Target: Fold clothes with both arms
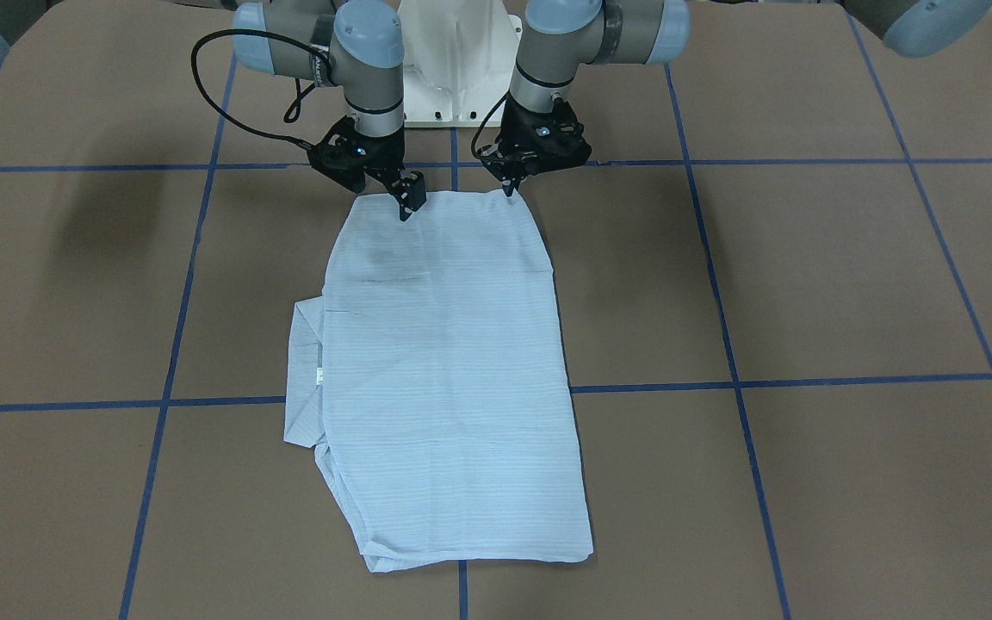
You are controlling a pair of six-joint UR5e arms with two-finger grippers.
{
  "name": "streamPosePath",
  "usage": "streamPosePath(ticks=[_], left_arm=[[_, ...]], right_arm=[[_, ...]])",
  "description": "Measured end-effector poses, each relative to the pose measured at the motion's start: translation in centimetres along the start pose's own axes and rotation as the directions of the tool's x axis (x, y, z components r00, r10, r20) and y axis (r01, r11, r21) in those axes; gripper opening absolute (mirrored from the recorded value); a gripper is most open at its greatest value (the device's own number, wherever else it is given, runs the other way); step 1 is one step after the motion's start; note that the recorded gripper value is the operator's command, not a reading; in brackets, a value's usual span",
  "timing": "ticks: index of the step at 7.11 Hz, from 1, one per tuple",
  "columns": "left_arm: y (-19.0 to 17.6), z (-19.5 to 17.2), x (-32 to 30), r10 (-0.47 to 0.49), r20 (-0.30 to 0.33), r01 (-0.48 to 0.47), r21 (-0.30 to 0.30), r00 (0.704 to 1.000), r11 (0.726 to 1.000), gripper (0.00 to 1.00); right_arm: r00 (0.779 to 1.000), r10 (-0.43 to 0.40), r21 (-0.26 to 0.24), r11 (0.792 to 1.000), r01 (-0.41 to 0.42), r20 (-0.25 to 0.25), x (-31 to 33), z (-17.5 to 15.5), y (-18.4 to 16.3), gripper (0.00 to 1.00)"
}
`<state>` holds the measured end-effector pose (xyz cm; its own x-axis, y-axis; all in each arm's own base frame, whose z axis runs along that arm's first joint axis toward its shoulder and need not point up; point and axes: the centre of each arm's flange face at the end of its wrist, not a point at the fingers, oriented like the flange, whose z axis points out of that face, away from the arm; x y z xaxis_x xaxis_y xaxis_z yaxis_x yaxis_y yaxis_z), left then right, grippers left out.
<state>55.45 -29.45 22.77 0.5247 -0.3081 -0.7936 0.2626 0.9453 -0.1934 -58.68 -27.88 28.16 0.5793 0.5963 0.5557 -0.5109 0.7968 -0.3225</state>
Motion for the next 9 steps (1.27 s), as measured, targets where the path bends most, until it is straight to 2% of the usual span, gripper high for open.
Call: streamPosePath(ticks=[1, 2, 3, 5, 6, 7, 8, 9], left_arm=[[0.0, 0.01, 0.0, 0.0, 0.0, 0.0, 0.0, 1.0, 1.0, 0.0], [-0.01, 0.02, -0.02, 0.0, 0.001, 0.0, 0.0, 1.0, 1.0, 0.0], [-0.04, 0.04, -0.04, 0.0, 0.001, 0.0, 0.001, 1.0, 1.0, 0.0], [-0.06, 0.04, -0.02, 0.0, 0.0, 0.0, 0.001, 1.0, 1.0, 0.0], [-0.04, 0.07, -0.02, 0.0, 0.0, 0.0, 0.001, 1.0, 1.0, 0.0], [-0.02, 0.12, -0.06, 0.0, 0.001, 0.0, 0.001, 1.0, 1.0, 0.0], [-0.03, 0.15, -0.08, 0.0, 0.002, 0.0, 0.002, 1.0, 1.0, 0.0], [-0.02, 0.13, -0.03, 0.0, 0.001, 0.0, 0.002, 1.0, 1.0, 0.0]], right_arm=[[1.0, 0.0, -0.001, 1.0, 0.0, -0.001, 0.02, 0.04, 0.07, 0.92], [1.0, 0.002, -0.001, 1.0, -0.002, 0.0, -0.01, 0.02, 0.12, 0.76], [1.0, 0.006, -0.002, 1.0, -0.006, 0.001, -0.03, -0.01, 0.17, 0.67], [1.0, 0.009, -0.003, 1.0, -0.009, 0.002, -0.02, -0.04, 0.19, 0.64], [1.0, 0.009, -0.003, 1.0, -0.009, 0.003, -0.05, -0.1, 0.2, 0.56], [1.0, 0.009, -0.003, 1.0, -0.009, 0.003, -0.02, -0.09, 0.19, 0.34], [1.0, 0.007, -0.004, 1.0, -0.007, 0.005, -0.02, -0.19, 0.21, 0.17], [1.0, 0.003, -0.005, 1.0, -0.003, 0.005, 0.0, -0.25, 0.2, 0.08]])
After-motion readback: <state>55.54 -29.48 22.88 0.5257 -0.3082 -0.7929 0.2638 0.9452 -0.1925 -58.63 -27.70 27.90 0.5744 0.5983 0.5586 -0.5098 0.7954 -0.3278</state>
